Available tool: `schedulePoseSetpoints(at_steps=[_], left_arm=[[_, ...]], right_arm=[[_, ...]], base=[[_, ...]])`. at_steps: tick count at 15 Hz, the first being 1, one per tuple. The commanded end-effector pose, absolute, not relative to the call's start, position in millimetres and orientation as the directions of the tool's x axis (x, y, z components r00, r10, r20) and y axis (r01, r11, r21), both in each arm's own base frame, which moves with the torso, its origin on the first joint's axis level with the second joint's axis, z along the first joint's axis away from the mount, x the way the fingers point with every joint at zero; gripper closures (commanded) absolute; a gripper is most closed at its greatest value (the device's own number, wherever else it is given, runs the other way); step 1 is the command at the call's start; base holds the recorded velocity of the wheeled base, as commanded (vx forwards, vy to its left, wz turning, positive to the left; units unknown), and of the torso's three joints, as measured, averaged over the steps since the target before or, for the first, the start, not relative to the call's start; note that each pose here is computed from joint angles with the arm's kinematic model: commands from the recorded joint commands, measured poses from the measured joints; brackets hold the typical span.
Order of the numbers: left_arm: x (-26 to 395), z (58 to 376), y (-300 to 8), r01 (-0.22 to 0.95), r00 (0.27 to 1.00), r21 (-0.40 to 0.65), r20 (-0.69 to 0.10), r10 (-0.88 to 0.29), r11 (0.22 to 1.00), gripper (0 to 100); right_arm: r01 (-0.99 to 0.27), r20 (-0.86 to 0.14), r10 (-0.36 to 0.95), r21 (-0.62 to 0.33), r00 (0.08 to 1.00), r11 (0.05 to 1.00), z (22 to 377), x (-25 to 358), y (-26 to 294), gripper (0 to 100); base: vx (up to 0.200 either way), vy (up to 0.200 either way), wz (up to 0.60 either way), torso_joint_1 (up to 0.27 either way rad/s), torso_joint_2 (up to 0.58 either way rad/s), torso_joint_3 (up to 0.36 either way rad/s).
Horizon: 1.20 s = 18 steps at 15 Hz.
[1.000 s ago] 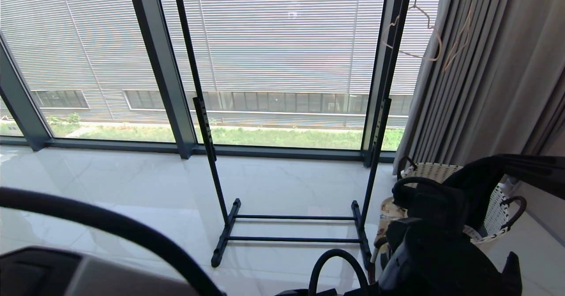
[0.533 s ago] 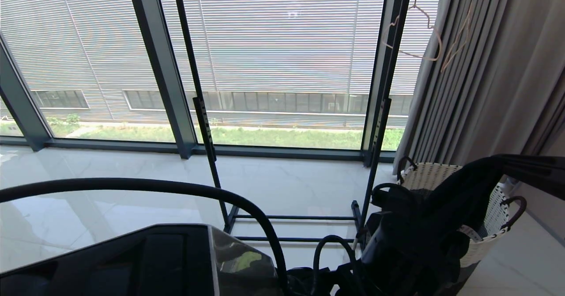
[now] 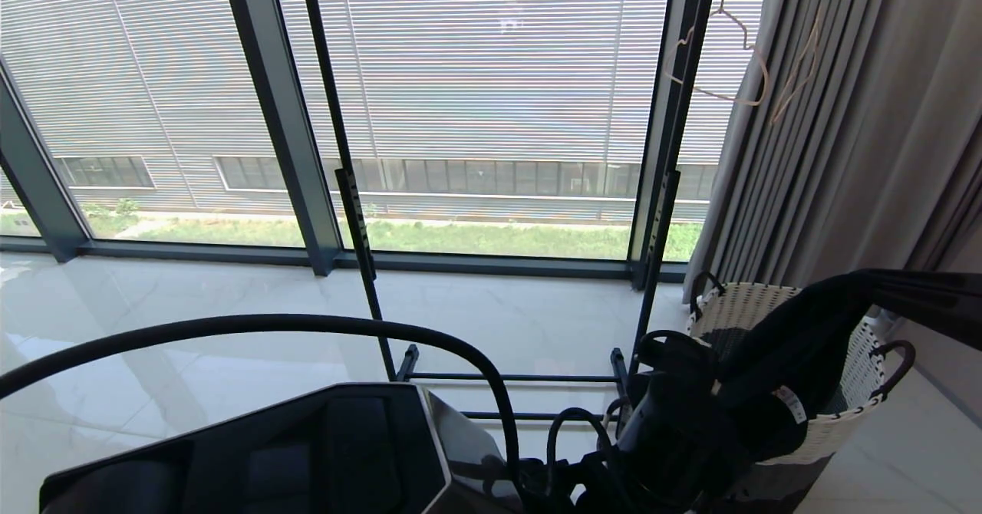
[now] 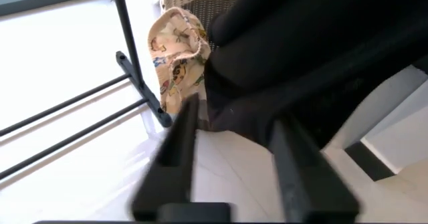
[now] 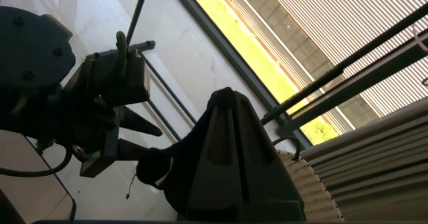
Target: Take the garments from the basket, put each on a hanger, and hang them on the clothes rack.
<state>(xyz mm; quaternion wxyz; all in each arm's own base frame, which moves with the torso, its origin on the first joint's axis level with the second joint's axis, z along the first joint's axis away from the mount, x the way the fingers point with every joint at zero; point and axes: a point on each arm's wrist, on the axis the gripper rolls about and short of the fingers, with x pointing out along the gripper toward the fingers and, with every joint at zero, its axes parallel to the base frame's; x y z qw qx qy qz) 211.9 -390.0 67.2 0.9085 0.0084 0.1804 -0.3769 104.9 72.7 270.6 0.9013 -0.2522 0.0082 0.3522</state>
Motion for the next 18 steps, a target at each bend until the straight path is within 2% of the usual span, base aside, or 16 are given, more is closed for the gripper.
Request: schedulePoseSetpoints(at_steps=[1, 3, 5, 7, 10, 12, 14, 16, 18], left_arm=[[211.7, 64.3, -389.5, 0.686, 0.65, -0.118, -0.342, -0.678, 0.718, 100], [205.6, 63.9, -385.1, 0.691, 0.642, -0.113, -0.357, -0.678, 0.714, 100], [192.0, 72.3, -363.1, 0.677, 0.651, -0.098, -0.383, -0.655, 0.73, 100], [173.8, 93.0, -339.9, 0.665, 0.667, -0.092, -0.372, -0.645, 0.741, 100], [136.1, 134.3, -266.0, 0.659, 0.681, -0.104, -0.338, -0.65, 0.745, 100], [118.1, 145.5, -228.6, 0.66, 0.684, -0.111, -0.318, -0.656, 0.743, 100], [106.6, 147.7, -204.5, 0.66, 0.687, -0.113, -0.309, -0.658, 0.742, 100], [90.8, 166.2, -165.7, 0.671, 0.708, -0.091, -0.215, -0.673, 0.735, 100], [88.2, 183.3, -142.1, 0.644, 0.746, -0.102, -0.136, -0.652, 0.759, 100]], right_arm=[[-0.639, -0.191, 0.631, -0.45, 0.752, 0.625, 270.8, 104.8, 72.7, 100], [-0.637, -0.192, 0.629, -0.45, 0.753, 0.626, 270.6, 104.9, 72.5, 100], [-0.644, -0.206, 0.628, -0.441, 0.75, 0.625, 267.2, 105.7, 73.1, 100], [-0.648, -0.213, 0.629, -0.438, 0.748, 0.623, 265.2, 106.1, 73.4, 100], [-0.662, -0.24, 0.629, -0.431, 0.74, 0.614, 259.7, 109.3, 75.9, 100], [-0.717, -0.281, 0.67, -0.415, 0.687, 0.561, 252.9, 110.9, 83.6, 100], [-0.757, -0.325, 0.693, -0.403, 0.643, 0.514, 245.9, 112.4, 93.5, 100], [-0.801, -0.372, 0.718, -0.39, 0.589, 0.455, 237.7, 120.7, 112.9, 100], [-0.826, -0.397, 0.734, -0.383, 0.551, 0.413, 231.2, 124.8, 126.9, 100]], base=[[0.0, 0.0, 0.0, 0.0, 0.0, 0.0], [0.0, 0.0, 0.0, 0.0, 0.0, 0.0], [0.0, 0.0, 0.0, 0.0, 0.0, 0.0], [0.0, 0.0, 0.0, 0.0, 0.0, 0.0], [0.0, 0.0, 0.0, 0.0, 0.0, 0.0], [0.0, 0.0, 0.0, 0.0, 0.0, 0.0], [0.0, 0.0, 0.0, 0.0, 0.0, 0.0], [0.0, 0.0, 0.0, 0.0, 0.0, 0.0], [0.0, 0.0, 0.0, 0.0, 0.0, 0.0]])
